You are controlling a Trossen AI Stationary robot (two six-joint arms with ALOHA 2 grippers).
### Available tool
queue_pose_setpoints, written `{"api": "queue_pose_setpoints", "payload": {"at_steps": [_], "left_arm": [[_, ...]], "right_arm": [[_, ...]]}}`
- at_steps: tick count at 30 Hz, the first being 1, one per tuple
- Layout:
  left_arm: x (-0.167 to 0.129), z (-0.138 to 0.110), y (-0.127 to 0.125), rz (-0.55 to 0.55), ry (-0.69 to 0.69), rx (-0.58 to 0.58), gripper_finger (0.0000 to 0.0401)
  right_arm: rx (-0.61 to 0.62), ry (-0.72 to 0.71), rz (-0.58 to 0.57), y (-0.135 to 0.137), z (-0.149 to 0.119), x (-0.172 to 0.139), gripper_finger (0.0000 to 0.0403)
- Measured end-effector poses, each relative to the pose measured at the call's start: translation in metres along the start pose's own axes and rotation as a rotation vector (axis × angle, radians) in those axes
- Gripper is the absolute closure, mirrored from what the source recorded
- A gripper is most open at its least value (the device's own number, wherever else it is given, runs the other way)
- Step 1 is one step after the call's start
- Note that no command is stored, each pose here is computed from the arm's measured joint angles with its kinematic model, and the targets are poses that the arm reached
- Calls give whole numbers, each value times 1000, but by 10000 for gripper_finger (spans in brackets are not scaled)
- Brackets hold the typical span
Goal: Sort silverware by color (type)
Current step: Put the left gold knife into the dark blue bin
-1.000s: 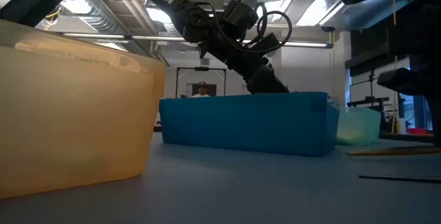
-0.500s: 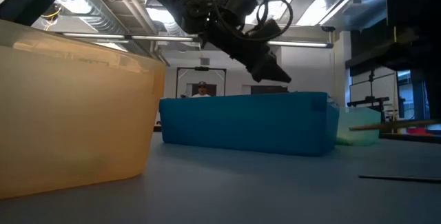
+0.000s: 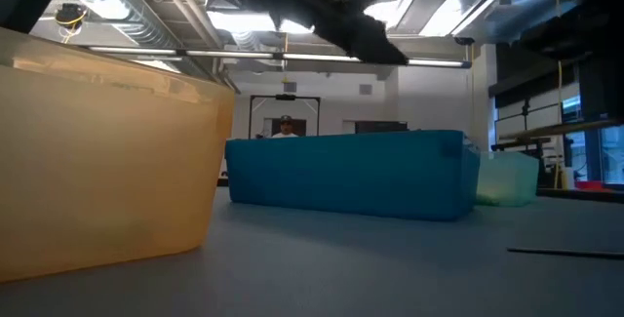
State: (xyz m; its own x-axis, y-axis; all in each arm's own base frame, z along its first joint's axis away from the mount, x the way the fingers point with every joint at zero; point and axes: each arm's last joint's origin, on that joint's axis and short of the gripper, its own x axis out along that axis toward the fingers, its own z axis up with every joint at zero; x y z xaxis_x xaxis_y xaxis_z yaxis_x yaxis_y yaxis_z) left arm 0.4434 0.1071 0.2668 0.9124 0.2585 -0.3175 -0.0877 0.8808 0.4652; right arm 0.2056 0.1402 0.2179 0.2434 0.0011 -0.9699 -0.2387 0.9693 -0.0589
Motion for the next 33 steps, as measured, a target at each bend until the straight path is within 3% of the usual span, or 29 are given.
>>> {"api": "queue_pose_setpoints", "payload": {"at_steps": [15,23,33], "left_arm": [[-77,50,15,-38,7,12,317],[-113,71,11,11,38,28,317],[-158,80,0,-62,125,-37,317]], "right_arm": [[-68,-50,-47,-5,15,-23,403],[-7,-81,-57,-27,29,-31,403],[41,-151,-61,-61,44,-32,403]]}}
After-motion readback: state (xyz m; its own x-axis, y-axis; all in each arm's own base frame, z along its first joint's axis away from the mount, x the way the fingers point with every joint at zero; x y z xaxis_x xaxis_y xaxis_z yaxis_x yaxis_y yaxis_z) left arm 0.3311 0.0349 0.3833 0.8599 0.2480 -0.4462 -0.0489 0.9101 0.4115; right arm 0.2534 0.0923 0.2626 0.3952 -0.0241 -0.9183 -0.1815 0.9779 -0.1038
